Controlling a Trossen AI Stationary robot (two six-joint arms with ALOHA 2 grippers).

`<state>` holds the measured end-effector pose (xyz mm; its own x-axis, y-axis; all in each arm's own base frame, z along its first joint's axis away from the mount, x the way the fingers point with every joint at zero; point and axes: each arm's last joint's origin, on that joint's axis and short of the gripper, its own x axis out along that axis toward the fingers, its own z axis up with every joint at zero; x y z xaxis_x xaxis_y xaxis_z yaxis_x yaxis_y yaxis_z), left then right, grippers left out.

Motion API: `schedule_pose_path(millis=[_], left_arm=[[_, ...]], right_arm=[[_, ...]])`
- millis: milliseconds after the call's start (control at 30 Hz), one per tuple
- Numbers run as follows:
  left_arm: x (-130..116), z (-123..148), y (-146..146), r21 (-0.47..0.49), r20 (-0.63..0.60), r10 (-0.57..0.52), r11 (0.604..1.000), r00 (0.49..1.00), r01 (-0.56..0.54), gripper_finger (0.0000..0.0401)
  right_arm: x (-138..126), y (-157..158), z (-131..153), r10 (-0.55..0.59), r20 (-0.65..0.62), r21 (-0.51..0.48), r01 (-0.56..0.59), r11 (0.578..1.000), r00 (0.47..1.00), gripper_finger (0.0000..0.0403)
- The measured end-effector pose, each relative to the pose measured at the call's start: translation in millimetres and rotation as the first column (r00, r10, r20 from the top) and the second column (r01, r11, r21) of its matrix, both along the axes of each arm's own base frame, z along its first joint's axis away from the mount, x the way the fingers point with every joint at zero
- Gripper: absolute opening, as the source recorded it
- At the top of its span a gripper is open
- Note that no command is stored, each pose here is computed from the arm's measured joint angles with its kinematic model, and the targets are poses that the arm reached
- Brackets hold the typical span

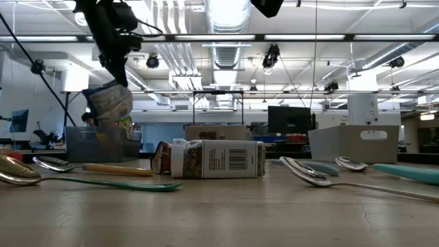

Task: Pick & Place Food Item
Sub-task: Put the blue noodle pack into the black bin

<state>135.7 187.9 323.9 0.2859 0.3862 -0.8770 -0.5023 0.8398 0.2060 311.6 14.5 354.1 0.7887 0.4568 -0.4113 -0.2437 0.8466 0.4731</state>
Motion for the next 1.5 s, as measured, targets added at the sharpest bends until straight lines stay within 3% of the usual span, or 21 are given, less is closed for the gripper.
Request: schedule_pose_path(millis=[333, 567, 867, 1100, 1367, 1500], left_arm=[[5.3, -8.4, 9.3, 0.044, -0.124, -0.153, 0.986, 0.98, 0.159, 0.0], [10.7, -8.6, 14.4, 0.095, -0.079, -0.209, 0.972, 0.975, 0.216, 0.0], [11.0, -11.8, 12.1, 0.084, -0.103, -0.344, 0.932, 0.933, 0.353, 0.0], [8.8, -31.4, 9.1, 0.033, -0.152, -0.41, 0.907, 0.899, 0.419, 0.0], [6.4, -57.0, 7.4, -0.002, -0.194, -0.407, 0.91, 0.892, 0.415, 0.0], [7.6, -65.5, 10.0, 0.026, -0.167, -0.311, 0.947, 0.936, 0.319, 0.0]], right_arm=[[0.1, 0.0, -0.6, 0.0, -0.002, 0.0, 0.0, 1.0, 1.0, 0.0302], [0.1, 0.0, -0.6, -0.001, -0.002, 0.0, 0.001, 1.0, 1.0, 0.0302], [0.1, 0.7, -0.6, -0.007, -0.011, 0.016, 0.007, 1.0, 1.0, 0.0302], [0.0, 2.1, -1.0, -0.003, -0.014, 0.018, 0.003, 1.0, 1.0, 0.0302], [0.1, 2.1, -1.3, -0.005, -0.016, 0.021, 0.005, 1.0, 1.0, 0.0302], [0.0, 2.9, -1.3, -0.002, -0.016, 0.021, 0.003, 1.0, 1.0, 0.0302]])
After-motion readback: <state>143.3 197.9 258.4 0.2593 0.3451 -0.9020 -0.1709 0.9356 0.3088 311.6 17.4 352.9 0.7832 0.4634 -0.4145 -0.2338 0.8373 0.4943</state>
